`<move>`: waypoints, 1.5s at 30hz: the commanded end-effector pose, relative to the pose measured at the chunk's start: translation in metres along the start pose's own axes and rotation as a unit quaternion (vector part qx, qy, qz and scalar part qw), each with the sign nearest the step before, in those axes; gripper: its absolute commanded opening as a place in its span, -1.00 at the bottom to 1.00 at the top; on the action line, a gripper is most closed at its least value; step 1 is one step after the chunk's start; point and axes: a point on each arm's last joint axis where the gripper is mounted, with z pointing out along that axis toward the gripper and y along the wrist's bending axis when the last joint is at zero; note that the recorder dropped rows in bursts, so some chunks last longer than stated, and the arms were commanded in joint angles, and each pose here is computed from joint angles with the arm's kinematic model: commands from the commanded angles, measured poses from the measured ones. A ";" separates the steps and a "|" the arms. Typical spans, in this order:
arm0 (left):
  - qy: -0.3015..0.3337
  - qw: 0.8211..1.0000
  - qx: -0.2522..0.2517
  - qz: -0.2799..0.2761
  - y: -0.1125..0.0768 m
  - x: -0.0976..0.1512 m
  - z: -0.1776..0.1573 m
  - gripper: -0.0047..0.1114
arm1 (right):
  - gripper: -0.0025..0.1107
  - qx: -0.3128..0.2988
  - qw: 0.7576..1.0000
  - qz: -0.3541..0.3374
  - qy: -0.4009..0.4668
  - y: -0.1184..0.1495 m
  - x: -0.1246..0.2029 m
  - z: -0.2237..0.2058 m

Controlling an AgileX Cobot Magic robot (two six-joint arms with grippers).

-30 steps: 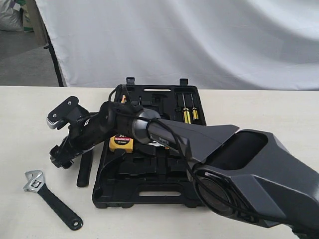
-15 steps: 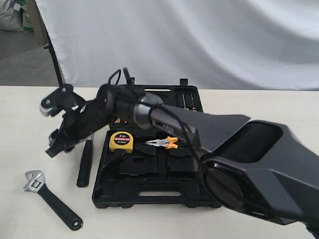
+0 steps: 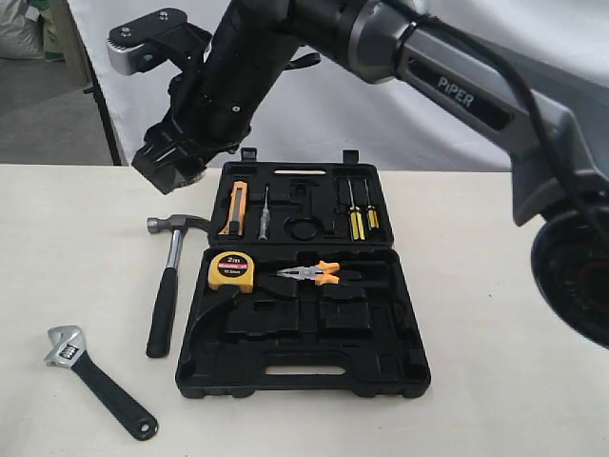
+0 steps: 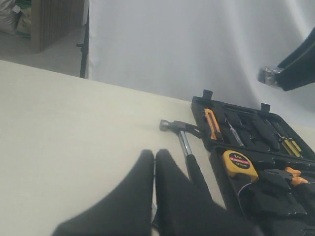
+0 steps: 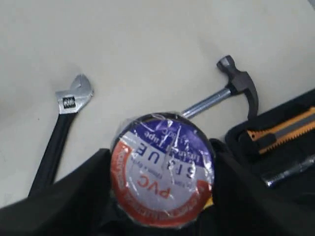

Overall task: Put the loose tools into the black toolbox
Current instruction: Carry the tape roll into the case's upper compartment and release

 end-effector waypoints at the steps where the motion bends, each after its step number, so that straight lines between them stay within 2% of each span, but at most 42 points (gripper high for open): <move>1: -0.010 1.000 -0.010 0.000 0.001 -0.002 0.000 -0.91 | -0.96 0.024 0.999 0.032 0.029 -0.019 0.018 -0.007; 7: -0.010 1.000 -0.010 0.000 0.001 -0.002 0.000 -0.91 | -0.96 0.048 0.991 0.120 0.022 -0.068 0.064 0.020; 14: -0.010 1.000 -0.010 0.000 0.001 -0.002 0.000 -0.91 | -0.96 0.097 0.979 0.175 -0.029 -0.104 0.105 0.048; 21: -0.010 1.000 -0.010 0.000 0.001 -0.002 0.000 -0.91 | -0.96 0.131 0.971 0.189 -0.067 -0.115 0.119 0.075; 31: -0.010 1.000 -0.010 0.000 0.001 -0.002 0.000 -0.91 | -0.96 0.141 0.968 0.200 -0.051 -0.125 0.145 0.119; 38: -0.010 1.000 -0.010 0.000 0.001 -0.002 0.000 -0.91 | -0.96 0.166 0.962 0.201 -0.083 -0.131 0.146 0.128; 45: -0.010 1.000 -0.010 0.000 0.001 -0.002 0.000 -0.91 | -0.96 0.165 0.961 0.207 -0.076 -0.132 0.152 0.134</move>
